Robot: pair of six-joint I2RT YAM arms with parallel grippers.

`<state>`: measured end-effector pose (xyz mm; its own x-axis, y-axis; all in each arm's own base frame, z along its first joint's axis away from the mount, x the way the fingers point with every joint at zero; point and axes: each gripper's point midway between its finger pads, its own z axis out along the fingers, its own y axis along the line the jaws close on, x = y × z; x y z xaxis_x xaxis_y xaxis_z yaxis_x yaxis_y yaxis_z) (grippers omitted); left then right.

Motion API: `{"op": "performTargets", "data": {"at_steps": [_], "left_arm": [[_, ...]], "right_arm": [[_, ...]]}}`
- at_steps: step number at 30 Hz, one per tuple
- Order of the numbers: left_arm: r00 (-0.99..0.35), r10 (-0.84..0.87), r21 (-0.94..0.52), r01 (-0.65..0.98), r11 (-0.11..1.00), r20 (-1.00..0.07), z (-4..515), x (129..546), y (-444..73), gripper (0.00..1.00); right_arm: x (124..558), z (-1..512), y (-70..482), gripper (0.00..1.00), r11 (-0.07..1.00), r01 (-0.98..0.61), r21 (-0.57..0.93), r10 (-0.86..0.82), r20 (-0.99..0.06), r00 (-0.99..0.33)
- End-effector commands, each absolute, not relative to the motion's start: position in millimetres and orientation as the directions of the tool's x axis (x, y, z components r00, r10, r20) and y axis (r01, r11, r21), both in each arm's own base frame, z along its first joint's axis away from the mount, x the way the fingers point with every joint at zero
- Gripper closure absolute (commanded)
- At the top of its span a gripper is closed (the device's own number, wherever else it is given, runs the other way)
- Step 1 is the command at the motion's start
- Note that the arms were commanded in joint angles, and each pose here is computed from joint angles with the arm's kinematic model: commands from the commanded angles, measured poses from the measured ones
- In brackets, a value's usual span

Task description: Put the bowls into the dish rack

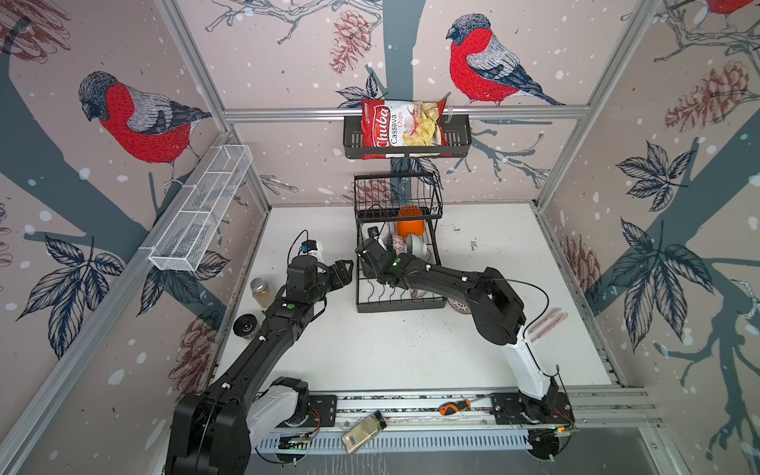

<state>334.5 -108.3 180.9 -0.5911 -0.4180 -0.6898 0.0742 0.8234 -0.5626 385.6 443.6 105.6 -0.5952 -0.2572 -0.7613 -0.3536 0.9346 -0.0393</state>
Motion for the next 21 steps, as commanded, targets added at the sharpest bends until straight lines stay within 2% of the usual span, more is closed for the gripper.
{"op": "performTargets", "data": {"at_steps": [1,21], "left_arm": [[-0.59,-0.409,-0.555,0.082,0.828,-0.696,182,335,-108,0.23],[-0.598,-0.408,-0.555,0.075,0.828,-0.69,178,335,-107,0.23]], "right_arm": [[392,110,450,0.39,0.939,-0.344,-0.023,-0.231,-0.783,-0.577],[397,96,451,0.39,0.935,-0.337,0.112,-0.14,-0.756,-0.64]]}}
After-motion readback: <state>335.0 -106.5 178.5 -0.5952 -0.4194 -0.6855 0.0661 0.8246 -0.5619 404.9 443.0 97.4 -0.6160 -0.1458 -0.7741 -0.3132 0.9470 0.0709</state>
